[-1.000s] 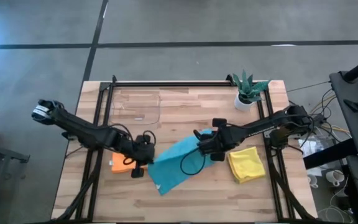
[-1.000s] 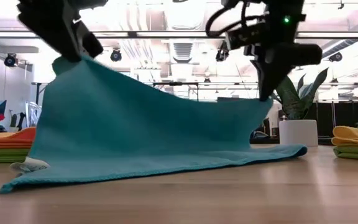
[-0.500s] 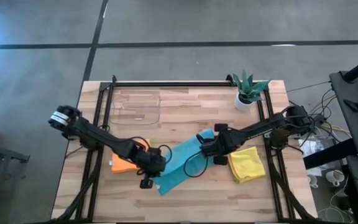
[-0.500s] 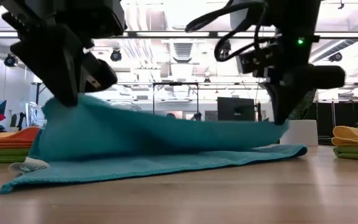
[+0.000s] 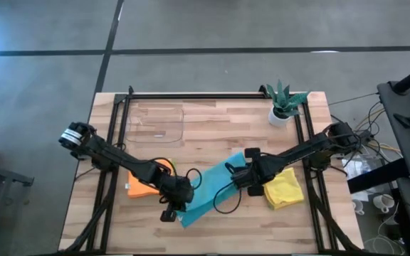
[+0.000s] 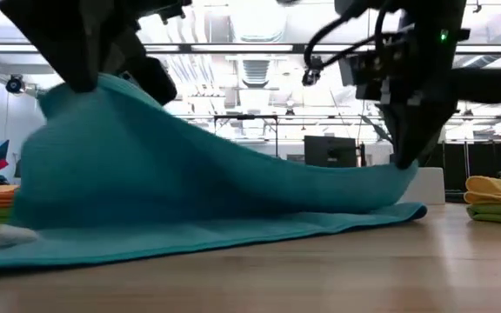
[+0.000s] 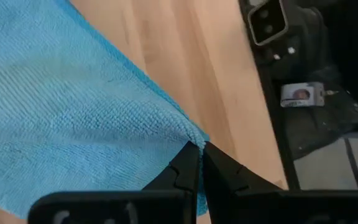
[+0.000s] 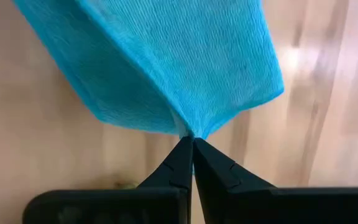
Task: Fold microfiber towels
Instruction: Fold the blue microfiber cloth
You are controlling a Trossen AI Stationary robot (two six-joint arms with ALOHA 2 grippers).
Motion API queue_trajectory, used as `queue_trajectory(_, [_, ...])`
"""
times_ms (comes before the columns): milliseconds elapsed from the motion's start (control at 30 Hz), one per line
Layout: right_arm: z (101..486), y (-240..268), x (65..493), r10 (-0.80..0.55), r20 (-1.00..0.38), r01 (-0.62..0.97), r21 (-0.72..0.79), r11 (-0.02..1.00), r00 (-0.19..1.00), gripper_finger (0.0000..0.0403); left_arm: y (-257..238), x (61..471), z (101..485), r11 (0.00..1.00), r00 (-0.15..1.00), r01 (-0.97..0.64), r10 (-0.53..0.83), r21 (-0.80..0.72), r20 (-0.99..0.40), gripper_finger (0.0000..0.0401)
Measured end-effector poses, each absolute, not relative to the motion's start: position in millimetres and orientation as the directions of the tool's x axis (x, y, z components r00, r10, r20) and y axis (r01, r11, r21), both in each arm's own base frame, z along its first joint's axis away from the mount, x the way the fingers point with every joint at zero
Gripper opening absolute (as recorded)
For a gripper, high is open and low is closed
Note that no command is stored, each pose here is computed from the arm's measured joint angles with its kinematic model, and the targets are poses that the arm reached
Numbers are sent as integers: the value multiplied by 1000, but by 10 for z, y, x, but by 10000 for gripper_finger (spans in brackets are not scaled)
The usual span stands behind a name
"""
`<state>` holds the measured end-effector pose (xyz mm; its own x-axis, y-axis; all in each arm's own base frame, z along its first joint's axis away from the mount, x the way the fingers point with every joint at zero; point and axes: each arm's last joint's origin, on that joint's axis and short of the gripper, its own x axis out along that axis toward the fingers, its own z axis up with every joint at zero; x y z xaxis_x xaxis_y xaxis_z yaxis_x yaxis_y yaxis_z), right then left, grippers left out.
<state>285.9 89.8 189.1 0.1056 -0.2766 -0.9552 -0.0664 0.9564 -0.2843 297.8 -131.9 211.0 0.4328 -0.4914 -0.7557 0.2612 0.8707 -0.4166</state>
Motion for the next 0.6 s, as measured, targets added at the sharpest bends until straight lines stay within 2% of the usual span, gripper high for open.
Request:
queue_trajectory(233, [1819,921,2838,-251,-961,-46,-257,965,113,9,-1375,3004,1896,874,374,249,-484,-417,-791,0])
queue_trajectory(467, [1741,909,2803,-253,-962,-44,-259,965,106,9,-1497,3121,1676,844,300,265,-531,-465,-793,0])
queue_trajectory(600, [1746,915,2802,-253,-962,-47,-259,965,106,10,-1531,3155,1630,833,290,273,-548,-481,-785,20])
